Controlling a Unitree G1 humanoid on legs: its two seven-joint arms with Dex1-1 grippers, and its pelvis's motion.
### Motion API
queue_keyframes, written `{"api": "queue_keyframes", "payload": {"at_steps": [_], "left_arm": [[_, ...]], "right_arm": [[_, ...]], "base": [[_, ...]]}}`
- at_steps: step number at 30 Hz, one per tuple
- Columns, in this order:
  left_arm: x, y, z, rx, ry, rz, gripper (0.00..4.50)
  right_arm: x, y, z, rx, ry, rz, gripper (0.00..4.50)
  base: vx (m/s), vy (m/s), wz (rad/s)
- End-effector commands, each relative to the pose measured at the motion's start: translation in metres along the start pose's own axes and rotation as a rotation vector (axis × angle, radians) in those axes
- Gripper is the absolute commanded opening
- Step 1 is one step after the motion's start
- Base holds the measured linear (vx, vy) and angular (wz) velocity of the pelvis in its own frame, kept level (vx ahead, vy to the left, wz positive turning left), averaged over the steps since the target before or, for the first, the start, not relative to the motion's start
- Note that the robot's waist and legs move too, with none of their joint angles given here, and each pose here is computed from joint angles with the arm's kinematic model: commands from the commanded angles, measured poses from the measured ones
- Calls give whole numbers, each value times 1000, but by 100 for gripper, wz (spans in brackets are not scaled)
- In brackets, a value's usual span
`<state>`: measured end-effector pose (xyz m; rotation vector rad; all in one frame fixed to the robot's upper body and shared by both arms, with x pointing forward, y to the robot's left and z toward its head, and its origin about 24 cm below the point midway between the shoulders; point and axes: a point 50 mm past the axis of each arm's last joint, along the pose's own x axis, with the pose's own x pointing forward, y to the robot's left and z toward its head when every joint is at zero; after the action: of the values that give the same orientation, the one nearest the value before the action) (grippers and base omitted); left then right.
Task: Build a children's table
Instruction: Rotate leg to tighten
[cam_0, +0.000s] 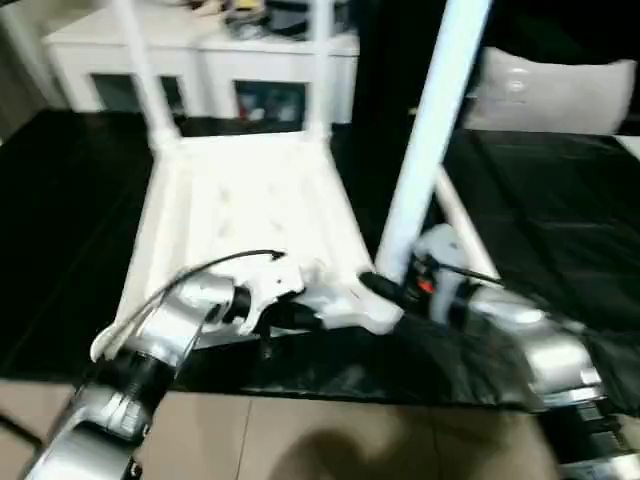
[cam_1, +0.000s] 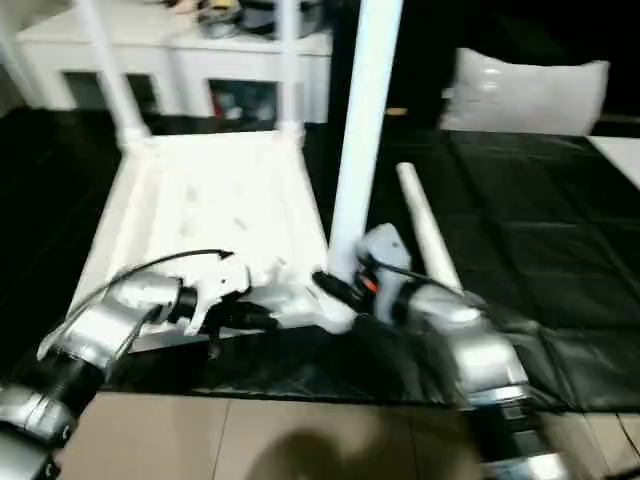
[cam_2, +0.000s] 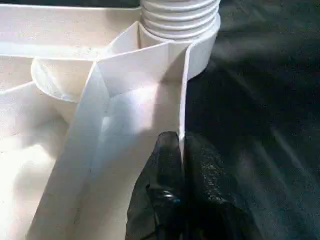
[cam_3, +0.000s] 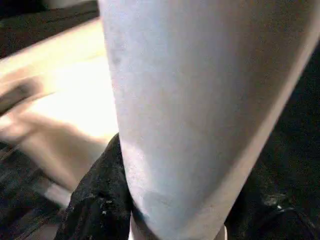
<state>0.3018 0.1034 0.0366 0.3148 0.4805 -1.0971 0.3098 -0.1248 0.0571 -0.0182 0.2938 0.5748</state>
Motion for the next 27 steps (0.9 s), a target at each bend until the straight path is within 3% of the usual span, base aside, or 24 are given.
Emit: {"api": "queue_keyframes", "payload": {"at_steps": [1,4,7,19,20,22,24,27], "left_arm": [[12,0,26,-80,-111,182,0],[18,-2,31,-91,-119,226,0],[29,-16,33,19,-44,185,0],[21,-13,26,14,19,214,0],[21,-14,25,16,24,210,0],[19,-12,23,20,33,211,0],[17,-9,21,27,42,216,0],[13,-4,17,44,58,228,0]], "right_arm": [[10,-4,-40,68,212,-165,190],[16,-6,-40,95,217,-218,190],[29,-5,-31,109,218,-254,190],[38,-1,-32,135,234,-232,190],[38,-1,-31,118,229,-226,225],[38,-3,-30,87,215,-221,225],[37,-5,-28,94,201,-224,265],[33,-9,-22,58,178,-220,281]], "base": [[-22,55,-11],[-20,58,-6],[0,0,0],[0,0,0],[0,0,0],[0,0,0],[0,0,0],[0,0,0]]}}
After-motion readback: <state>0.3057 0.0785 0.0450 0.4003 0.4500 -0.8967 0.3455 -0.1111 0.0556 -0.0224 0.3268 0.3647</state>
